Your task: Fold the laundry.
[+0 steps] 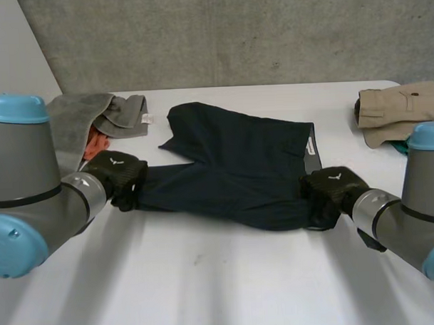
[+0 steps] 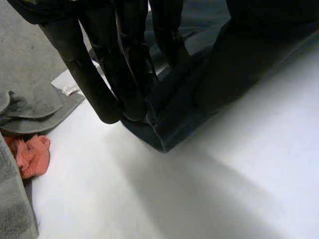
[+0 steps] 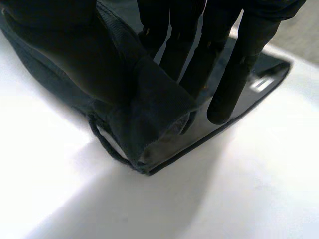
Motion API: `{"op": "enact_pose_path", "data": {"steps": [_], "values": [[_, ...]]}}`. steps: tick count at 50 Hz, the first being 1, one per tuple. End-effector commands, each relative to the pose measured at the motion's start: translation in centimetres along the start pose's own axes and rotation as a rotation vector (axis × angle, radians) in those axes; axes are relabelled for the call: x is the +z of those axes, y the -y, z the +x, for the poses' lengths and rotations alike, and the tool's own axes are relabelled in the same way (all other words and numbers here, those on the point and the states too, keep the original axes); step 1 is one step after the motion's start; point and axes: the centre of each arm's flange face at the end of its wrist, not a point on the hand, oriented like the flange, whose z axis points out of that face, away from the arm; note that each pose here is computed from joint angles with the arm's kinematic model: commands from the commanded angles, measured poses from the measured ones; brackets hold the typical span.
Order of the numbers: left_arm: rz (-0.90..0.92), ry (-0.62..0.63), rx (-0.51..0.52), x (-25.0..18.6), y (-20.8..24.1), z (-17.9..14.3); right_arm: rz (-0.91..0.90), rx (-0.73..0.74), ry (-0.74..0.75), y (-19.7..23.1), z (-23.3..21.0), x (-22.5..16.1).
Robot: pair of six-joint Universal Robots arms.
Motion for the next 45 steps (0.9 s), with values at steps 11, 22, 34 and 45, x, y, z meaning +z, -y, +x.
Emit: {"op": "enact_pose_path", "data": {"steps": [11, 22, 34, 45], "values": [[-0.260, -0.336, 0.286, -13.9, -1.8, 5.1, -0.285, -0.567, 0.194, -0.7, -1.1, -11.5], [-0.027, -0.141, 0.249, -8.5, 2.4, 3.3, -0.101, -0.419, 0.084, 2.2, 0.8, -7.8], [0.238, 0.175, 0.202, 4.9, 7.9, -0.7, 0.162, -0.251, -0.131, 5.9, 4.1, 1.5], [0.237, 0.214, 0.184, 12.5, 6.3, -0.6, 0.240, -0.267, -0.275, 4.9, 5.3, 8.0]]}}
